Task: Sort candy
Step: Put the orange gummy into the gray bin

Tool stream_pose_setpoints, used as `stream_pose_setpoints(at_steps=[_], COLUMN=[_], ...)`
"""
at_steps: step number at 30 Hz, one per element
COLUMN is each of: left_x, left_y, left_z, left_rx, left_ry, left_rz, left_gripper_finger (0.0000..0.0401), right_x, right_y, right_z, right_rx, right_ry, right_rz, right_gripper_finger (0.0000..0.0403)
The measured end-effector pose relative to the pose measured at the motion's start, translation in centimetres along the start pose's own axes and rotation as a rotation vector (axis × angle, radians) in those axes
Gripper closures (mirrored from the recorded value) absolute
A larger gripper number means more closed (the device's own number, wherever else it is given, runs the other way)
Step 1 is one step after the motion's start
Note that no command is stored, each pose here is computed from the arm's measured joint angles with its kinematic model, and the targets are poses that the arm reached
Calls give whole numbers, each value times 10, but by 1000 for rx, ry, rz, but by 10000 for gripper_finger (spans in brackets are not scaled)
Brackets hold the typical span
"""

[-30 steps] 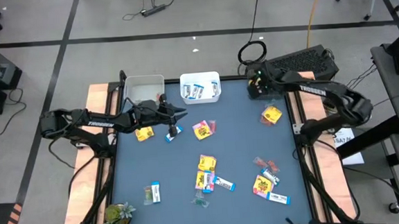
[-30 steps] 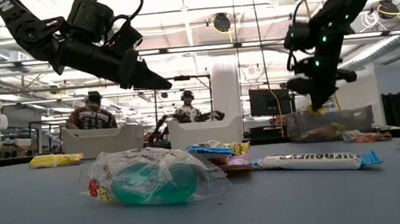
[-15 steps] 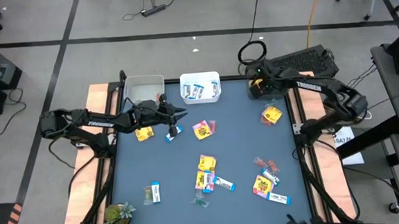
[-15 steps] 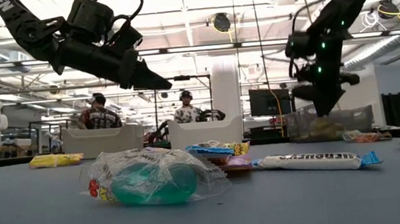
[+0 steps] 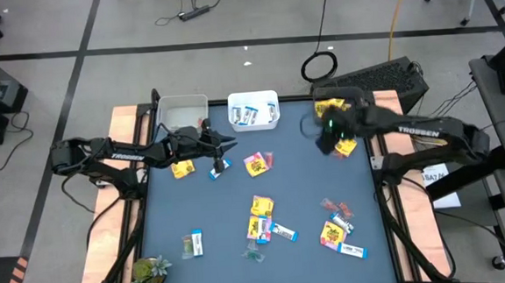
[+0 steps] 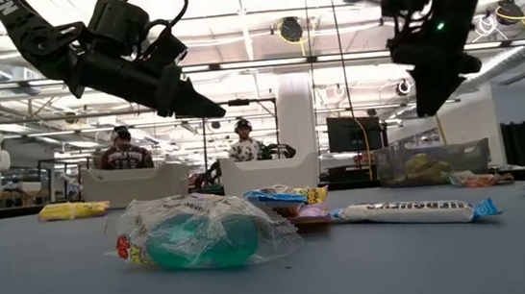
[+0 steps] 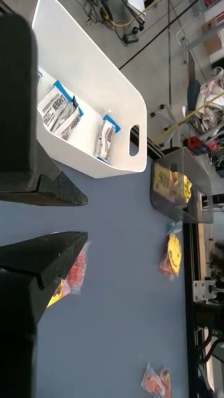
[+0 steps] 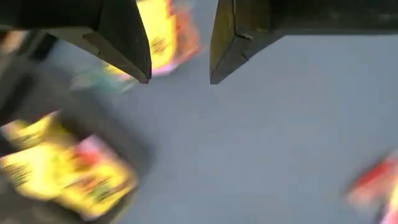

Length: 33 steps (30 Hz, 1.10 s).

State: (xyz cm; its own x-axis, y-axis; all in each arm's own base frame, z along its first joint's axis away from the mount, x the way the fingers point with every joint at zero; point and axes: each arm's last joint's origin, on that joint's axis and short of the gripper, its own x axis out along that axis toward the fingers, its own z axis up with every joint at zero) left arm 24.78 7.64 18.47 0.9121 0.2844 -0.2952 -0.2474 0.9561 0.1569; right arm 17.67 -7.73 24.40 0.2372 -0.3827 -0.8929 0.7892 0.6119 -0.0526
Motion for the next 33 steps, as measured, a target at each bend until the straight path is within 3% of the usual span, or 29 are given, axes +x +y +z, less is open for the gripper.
stream_pose_setpoints(at_steps=[6, 12, 23, 33], left_x=[0, 0, 0, 0], left_y=[0, -1, 0, 0], left_z=[0, 0, -1, -1], left_rx=[8, 8, 23, 32], left_ry=[0, -5, 6, 3], left_rz=[0, -27, -29, -28], left_gripper_finger=[318, 318, 318, 318], right_x=[-5, -11, -7, 24], right_y=[44, 75, 118, 138], right_z=[-39, -73, -121, -133], right_rx=[-37, -54, -66, -117], right_ry=[130, 263, 459, 526], right_rz=[191, 272, 275, 197], right_gripper_finger=[251, 243, 236, 236])
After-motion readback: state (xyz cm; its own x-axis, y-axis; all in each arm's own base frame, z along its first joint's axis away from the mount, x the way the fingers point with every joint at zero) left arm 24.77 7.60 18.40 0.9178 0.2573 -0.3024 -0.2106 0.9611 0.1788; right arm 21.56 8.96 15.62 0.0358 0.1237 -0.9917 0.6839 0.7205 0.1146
